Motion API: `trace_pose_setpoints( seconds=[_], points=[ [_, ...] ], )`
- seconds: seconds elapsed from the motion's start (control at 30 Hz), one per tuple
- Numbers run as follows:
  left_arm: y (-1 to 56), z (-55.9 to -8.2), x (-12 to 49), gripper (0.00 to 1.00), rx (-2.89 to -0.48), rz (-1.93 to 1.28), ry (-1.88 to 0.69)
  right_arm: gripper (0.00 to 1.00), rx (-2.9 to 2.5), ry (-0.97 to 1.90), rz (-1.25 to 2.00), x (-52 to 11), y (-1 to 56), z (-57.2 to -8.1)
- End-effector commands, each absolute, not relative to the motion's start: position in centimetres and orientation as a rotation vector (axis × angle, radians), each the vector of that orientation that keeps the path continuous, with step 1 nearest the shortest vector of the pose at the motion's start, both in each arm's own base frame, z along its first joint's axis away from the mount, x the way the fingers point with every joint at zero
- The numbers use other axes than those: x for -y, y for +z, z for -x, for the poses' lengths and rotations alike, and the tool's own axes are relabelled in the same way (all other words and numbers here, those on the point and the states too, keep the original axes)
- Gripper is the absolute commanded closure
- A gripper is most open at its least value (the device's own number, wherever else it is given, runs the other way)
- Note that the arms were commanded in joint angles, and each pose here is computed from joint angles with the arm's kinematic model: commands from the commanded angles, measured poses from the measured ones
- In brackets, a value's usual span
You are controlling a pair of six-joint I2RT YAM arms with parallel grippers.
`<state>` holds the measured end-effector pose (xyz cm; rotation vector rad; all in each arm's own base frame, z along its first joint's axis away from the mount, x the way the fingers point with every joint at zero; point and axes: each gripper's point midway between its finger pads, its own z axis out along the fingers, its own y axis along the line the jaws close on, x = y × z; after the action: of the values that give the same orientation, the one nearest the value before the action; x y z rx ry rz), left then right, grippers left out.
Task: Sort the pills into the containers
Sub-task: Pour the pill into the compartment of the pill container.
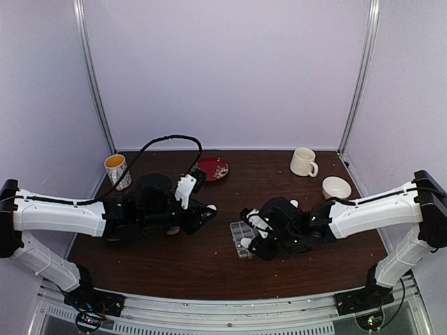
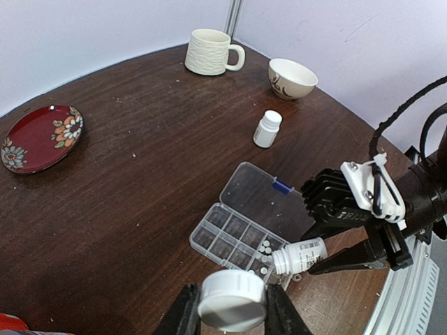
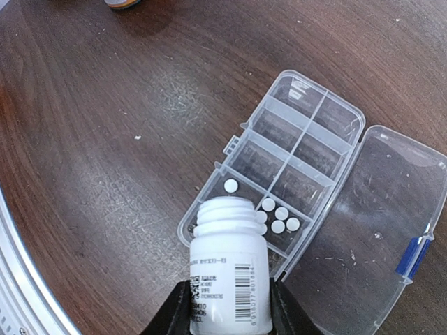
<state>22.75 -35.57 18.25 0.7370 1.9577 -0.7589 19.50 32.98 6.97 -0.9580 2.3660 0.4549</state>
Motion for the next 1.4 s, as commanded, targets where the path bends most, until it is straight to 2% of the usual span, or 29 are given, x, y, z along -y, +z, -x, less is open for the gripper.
trace_pose_setpoints(
  seconds=[0.0, 0.17, 0.3, 0.37, 0.5, 0.57, 1.07, 1.17, 1.3, 1.37],
  points=[
    [19.5, -22.8, 35.8, 1.00, -1.922, -0.735, -0.755, 1.00, -2.369, 0.448, 0.961, -33.4, 7.2, -19.7],
    [19.5, -22.8, 35.7, 1.00, -1.922, -0.735, -0.756, 1.00, -2.388, 0.389, 0.963, -32.8, 6.8, -20.0],
    [19.4, -22.9, 35.8, 1.00, -1.923, -0.738, -0.754, 1.00, -2.353, 0.453, 0.929, -33.2, 7.3, -19.9],
    [19.5, -22.8, 35.8, 1.00, -1.923, -0.736, -0.756, 1.00, -2.398, 0.383, 0.963, -32.9, 6.8, -20.0],
    [19.5, -22.8, 35.8, 1.00, -1.922, -0.737, -0.755, 1.00, -2.359, 0.442, 0.918, -33.0, 7.3, -20.1],
    [19.4, -22.8, 35.8, 1.00, -1.925, -0.737, -0.754, 1.00, -2.402, 0.361, 0.946, -32.5, 6.8, -20.3],
    [19.4, -22.8, 35.8, 1.00, -1.923, -0.733, -0.756, 1.00, -2.335, 0.491, 0.901, -33.0, 7.8, -20.0],
    [19.3, -22.8, 35.8, 1.00, -1.926, -0.732, -0.757, 1.00, -2.391, 0.397, 0.955, -32.6, 6.8, -20.0],
    [19.4, -22.8, 35.8, 1.00, -1.926, -0.732, -0.757, 1.00, -2.323, 0.490, 0.896, -33.0, 7.9, -20.0],
    [19.4, -22.9, 35.7, 1.00, -1.927, -0.728, -0.755, 1.00, -2.374, 0.412, 0.931, -32.5, 7.4, -20.1]
  ],
)
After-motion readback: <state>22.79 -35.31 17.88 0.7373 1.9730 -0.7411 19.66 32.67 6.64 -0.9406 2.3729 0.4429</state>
